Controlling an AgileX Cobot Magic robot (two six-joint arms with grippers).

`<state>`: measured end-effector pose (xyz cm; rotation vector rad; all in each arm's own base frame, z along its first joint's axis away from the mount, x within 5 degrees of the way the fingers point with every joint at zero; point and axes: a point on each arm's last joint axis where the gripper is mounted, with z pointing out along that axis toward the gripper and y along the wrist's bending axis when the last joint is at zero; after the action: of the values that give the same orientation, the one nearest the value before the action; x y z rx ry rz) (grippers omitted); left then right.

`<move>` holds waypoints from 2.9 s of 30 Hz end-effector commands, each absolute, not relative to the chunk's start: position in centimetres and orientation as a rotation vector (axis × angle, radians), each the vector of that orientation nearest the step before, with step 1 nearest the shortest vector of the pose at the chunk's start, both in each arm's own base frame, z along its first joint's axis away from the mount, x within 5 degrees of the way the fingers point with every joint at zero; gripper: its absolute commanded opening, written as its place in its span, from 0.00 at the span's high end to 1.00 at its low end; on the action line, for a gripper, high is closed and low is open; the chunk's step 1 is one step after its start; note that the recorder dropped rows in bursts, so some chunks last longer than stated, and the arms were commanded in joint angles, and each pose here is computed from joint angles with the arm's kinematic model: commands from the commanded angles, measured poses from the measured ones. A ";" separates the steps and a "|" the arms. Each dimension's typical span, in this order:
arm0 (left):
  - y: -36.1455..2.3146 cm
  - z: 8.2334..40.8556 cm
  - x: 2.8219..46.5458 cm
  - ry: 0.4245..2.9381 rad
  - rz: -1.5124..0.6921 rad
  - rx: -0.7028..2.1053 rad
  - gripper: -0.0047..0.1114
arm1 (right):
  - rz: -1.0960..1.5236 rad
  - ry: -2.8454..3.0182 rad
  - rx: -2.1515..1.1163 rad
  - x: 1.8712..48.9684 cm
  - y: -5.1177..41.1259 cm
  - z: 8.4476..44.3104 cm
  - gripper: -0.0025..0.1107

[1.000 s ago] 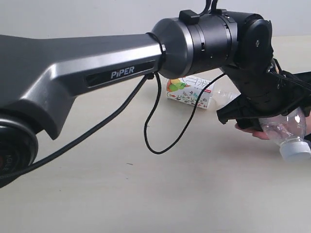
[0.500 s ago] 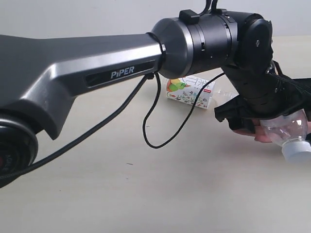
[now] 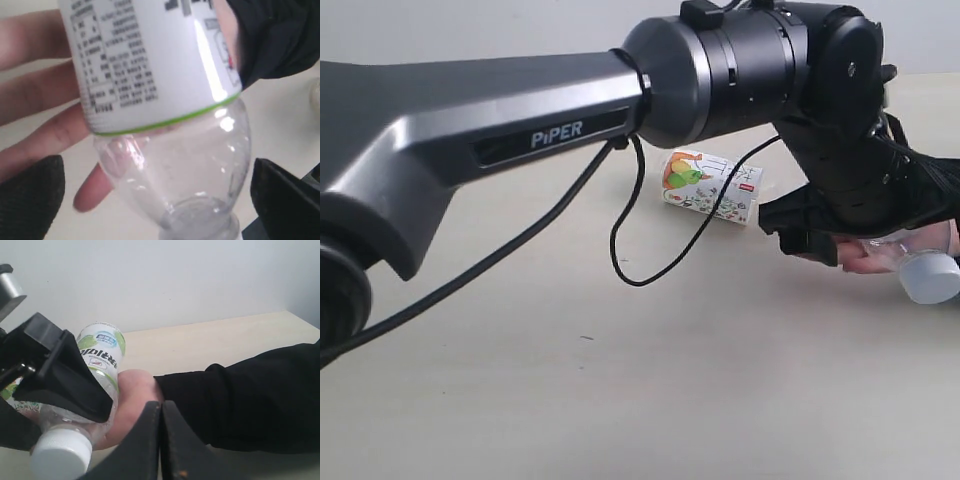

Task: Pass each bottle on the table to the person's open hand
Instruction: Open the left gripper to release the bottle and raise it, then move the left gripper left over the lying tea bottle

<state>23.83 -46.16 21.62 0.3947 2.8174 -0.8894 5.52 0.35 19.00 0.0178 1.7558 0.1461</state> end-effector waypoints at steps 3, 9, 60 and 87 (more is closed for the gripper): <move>-44.5 25.0 23.6 2.780 -0.814 0.474 0.13 | 0.146 1.746 0.013 5.5 0.4 19.0 0.98; -42.4 27.9 24.2 2.738 -0.751 0.602 0.13 | 0.146 1.746 0.013 5.5 0.4 19.0 0.98; -38.5 29.6 25.6 2.587 -0.303 1.048 0.96 | 0.146 1.746 0.013 5.5 0.4 19.0 0.98; -30.6 29.6 34.7 2.441 -0.062 1.247 0.96 | 0.146 1.746 0.013 5.5 0.4 19.0 0.98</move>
<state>33.67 -31.76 29.53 1.2369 2.4411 -0.0406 5.52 0.35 19.00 0.0178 1.7558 0.1461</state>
